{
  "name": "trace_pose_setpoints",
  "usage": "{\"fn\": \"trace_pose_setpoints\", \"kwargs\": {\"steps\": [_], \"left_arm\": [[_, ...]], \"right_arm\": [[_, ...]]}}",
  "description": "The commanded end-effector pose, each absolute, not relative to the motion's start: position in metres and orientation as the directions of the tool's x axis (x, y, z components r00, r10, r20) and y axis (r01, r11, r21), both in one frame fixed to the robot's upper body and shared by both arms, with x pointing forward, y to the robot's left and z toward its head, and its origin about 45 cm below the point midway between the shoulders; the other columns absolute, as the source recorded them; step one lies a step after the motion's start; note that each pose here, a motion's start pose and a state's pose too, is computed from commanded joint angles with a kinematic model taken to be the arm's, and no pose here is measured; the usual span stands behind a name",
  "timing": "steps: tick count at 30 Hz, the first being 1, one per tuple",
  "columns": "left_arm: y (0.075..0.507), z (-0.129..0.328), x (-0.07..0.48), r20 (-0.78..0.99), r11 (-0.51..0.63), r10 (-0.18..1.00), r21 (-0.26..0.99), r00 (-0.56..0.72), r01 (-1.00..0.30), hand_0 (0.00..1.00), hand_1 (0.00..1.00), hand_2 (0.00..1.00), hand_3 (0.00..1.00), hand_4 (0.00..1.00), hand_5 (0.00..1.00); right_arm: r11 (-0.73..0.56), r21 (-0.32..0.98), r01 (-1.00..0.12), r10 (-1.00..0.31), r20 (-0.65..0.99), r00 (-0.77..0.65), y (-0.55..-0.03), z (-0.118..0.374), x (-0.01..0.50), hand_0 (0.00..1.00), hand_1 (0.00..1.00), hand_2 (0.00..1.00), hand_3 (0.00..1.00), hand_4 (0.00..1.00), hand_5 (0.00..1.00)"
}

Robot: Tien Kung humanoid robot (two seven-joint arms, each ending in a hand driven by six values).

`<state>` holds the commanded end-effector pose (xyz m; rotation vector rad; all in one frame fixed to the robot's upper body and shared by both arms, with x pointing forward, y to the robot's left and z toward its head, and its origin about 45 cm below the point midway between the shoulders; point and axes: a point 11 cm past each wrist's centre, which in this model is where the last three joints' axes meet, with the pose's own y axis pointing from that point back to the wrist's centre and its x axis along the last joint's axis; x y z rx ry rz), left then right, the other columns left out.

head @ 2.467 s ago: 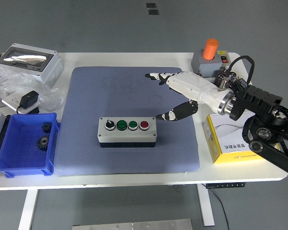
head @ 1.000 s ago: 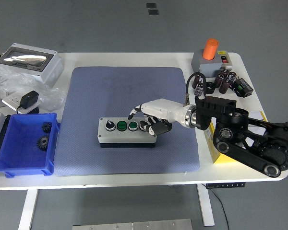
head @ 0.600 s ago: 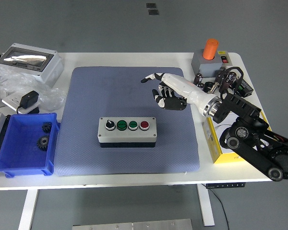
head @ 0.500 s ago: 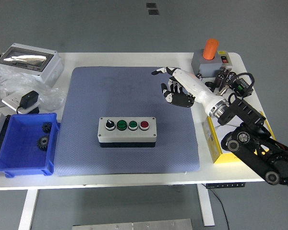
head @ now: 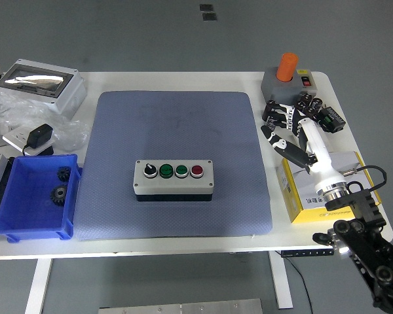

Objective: Pick up the button,place it on the desk,press the button,press the button

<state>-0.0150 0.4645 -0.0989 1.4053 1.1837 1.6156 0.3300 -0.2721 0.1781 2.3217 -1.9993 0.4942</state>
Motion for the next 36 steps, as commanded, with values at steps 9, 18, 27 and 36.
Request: {"fn": "trace_pose_setpoints", "kwargs": {"steps": [9,18,27,36], "left_arm": [[0.469,-0.097,-0.014,0.364,-0.358,0.914,0.931,-0.179,0.068,0.683,0.667,0.653,0.748,0.846,0.753],[0.479,-0.092,0.0,0.385,-0.383,0.909,0.923,-0.157,0.048,0.684,0.668,0.656,0.747,0.831,0.734],[0.484,-0.09,0.005,0.399,-0.399,0.902,0.916,-0.168,0.033,0.684,0.668,0.655,0.747,0.824,0.73],[0.482,-0.091,0.003,0.395,-0.393,0.903,0.918,-0.171,0.042,0.682,0.665,0.655,0.747,0.797,0.711]], "right_arm": [[-0.131,-0.18,-0.975,-0.99,0.077,0.118,-0.268,0.165,0.317,0.842,0.841,0.858,0.851,0.92,0.804],[-0.109,-0.198,-0.974,-0.994,0.044,0.102,-0.275,0.17,0.317,0.833,0.787,0.797,0.78,0.94,0.998],[-0.066,-0.22,-0.973,-0.998,0.018,0.063,-0.288,0.177,0.319,0.836,0.783,0.789,0.778,0.934,0.998],[-0.033,-0.22,-0.975,-0.999,-0.006,0.035,-0.298,0.178,0.32,0.829,0.778,0.785,0.771,0.93,0.998]]}}
